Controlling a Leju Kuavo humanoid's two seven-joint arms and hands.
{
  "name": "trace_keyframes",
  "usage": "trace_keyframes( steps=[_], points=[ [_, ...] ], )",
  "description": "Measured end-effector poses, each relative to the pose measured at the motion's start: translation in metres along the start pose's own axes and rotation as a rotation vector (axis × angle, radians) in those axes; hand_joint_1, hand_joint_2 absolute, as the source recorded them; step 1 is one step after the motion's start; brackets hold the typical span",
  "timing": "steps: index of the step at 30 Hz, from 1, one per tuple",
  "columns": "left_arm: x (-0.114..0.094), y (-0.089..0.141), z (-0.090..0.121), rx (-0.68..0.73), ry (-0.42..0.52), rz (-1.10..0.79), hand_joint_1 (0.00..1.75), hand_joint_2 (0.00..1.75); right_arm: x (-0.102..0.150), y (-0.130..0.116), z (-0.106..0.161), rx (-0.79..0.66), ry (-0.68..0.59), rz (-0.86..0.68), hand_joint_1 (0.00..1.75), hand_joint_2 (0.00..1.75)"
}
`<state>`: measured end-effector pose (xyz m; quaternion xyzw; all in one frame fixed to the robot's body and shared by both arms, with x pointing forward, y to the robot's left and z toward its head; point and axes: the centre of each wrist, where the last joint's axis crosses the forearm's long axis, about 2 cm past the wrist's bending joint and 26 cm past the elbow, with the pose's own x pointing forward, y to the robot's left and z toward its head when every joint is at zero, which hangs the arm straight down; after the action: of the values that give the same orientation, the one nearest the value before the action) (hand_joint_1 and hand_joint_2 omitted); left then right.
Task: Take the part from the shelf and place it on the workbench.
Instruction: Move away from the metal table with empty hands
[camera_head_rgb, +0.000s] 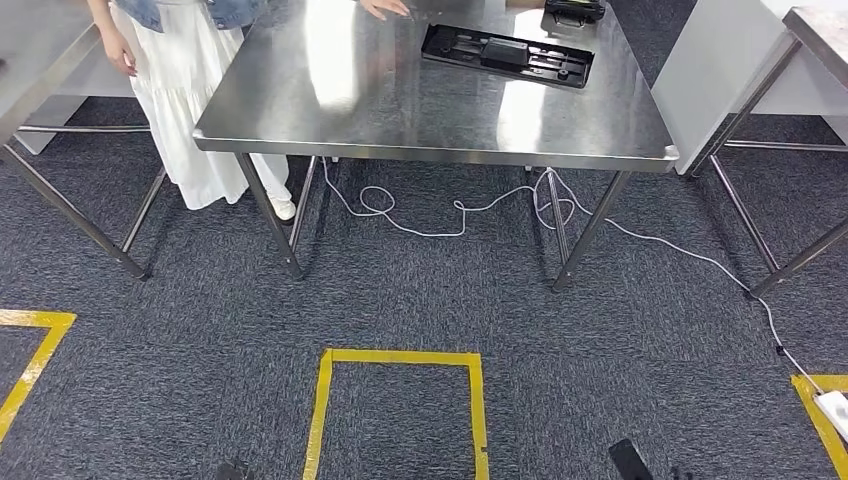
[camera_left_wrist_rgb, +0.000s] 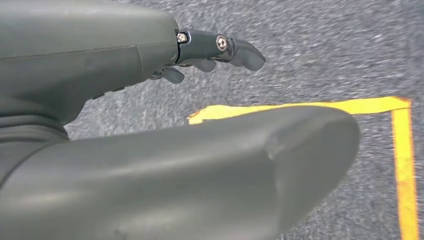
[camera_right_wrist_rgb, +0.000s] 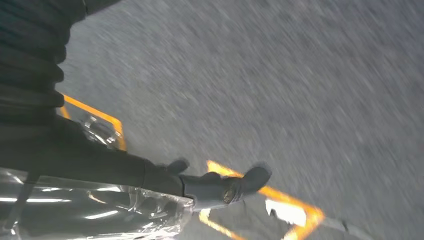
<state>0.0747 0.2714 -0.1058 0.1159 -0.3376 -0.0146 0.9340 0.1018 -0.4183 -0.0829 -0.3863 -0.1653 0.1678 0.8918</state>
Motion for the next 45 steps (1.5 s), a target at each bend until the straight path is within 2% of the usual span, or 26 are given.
trace_keyframes(
  steps=[4, 9, 16, 20, 27, 31, 45],
  points=[
    [0.003, -0.001, -0.002, -0.002, -0.005, 0.0, 0.0, 0.0, -0.015, 0.021, 0.014, 0.091, 0.056, 0.079, 0.0, 1.75],
    [0.006, -0.001, -0.003, -0.007, -0.008, -0.006, 0.0, 0.0, -0.018, 0.036, 0.024, 0.169, 0.086, 0.152, 0.0, 1.75],
    [0.01, -0.001, -0.005, -0.007, -0.015, -0.011, 0.0, 0.0, -0.012, 0.044, 0.029, 0.209, 0.084, 0.158, 0.0, 1.75],
    [0.006, 0.0, -0.003, -0.012, -0.005, -0.024, 0.0, 0.0, -0.017, 0.056, 0.038, 0.259, 0.106, 0.141, 0.0, 1.75],
    [0.011, 0.0, -0.006, -0.017, -0.008, -0.049, 0.0, 0.0, -0.01, 0.076, 0.053, 0.347, 0.11, 0.086, 0.0, 1.75],
    [0.013, -0.001, -0.007, -0.019, -0.011, -0.066, 0.0, 0.0, -0.003, 0.085, 0.06, 0.397, 0.119, 0.045, 0.0, 0.0],
    [0.018, -0.01, -0.007, -0.047, 0.005, -0.071, 0.0, 0.0, 0.0, 0.095, 0.069, 0.458, 0.12, 0.032, 0.0, 0.0]
  ],
)
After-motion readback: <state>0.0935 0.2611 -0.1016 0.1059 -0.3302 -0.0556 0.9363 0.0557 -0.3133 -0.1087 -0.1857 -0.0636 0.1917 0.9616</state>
